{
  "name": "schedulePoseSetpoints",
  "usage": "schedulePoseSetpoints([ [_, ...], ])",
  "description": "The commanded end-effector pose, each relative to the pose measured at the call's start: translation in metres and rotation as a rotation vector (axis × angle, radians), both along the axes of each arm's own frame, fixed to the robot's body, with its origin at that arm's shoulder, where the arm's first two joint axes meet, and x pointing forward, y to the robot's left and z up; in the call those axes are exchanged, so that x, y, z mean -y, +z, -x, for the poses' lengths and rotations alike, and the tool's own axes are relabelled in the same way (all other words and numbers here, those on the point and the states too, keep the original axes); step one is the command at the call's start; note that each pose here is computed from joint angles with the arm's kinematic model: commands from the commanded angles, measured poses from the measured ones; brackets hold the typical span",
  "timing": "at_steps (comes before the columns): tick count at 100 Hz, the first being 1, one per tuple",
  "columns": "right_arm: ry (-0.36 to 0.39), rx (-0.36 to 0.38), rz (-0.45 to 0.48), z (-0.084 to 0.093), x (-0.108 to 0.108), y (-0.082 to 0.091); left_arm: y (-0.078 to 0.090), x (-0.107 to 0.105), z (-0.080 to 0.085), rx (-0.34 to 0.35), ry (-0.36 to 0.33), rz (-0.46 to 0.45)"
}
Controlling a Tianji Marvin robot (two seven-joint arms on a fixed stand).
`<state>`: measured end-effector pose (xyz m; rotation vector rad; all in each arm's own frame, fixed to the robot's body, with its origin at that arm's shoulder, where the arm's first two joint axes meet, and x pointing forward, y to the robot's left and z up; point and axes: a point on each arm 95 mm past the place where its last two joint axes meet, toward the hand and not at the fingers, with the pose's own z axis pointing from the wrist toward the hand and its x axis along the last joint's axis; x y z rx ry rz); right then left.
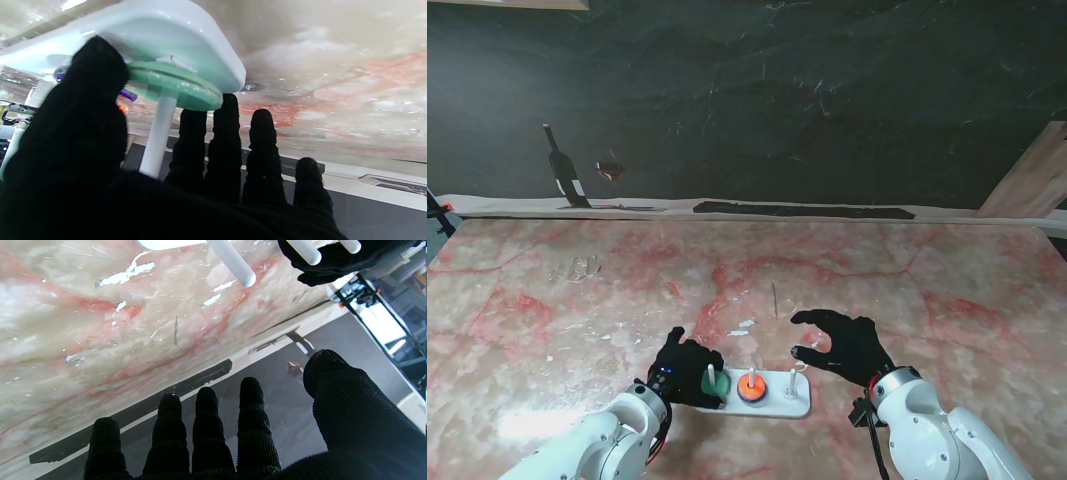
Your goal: Move the three rings of the Hanoi Tower from the left rod to the right rod
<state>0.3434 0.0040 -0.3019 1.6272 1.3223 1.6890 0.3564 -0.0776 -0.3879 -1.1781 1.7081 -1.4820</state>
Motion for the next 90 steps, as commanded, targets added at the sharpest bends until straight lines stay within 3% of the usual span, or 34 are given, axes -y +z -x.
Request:
schedulePoseSetpoints([
  [1,0.003,-0.005,-0.001,0.002,-0.002,-0.002,-0.005,0.001,0.005,-0.013,0.002,0.004],
  [59,0.007,-0.008,0.001,0.002,-0.003,-0.002,-0.001,0.001,0.007,0.000,0.004,0.013],
  [90,0.008,-0.013,0.000,0.001,-0.003,-0.002,0.010,0.001,0.007,0.018,-0.010,0.013],
])
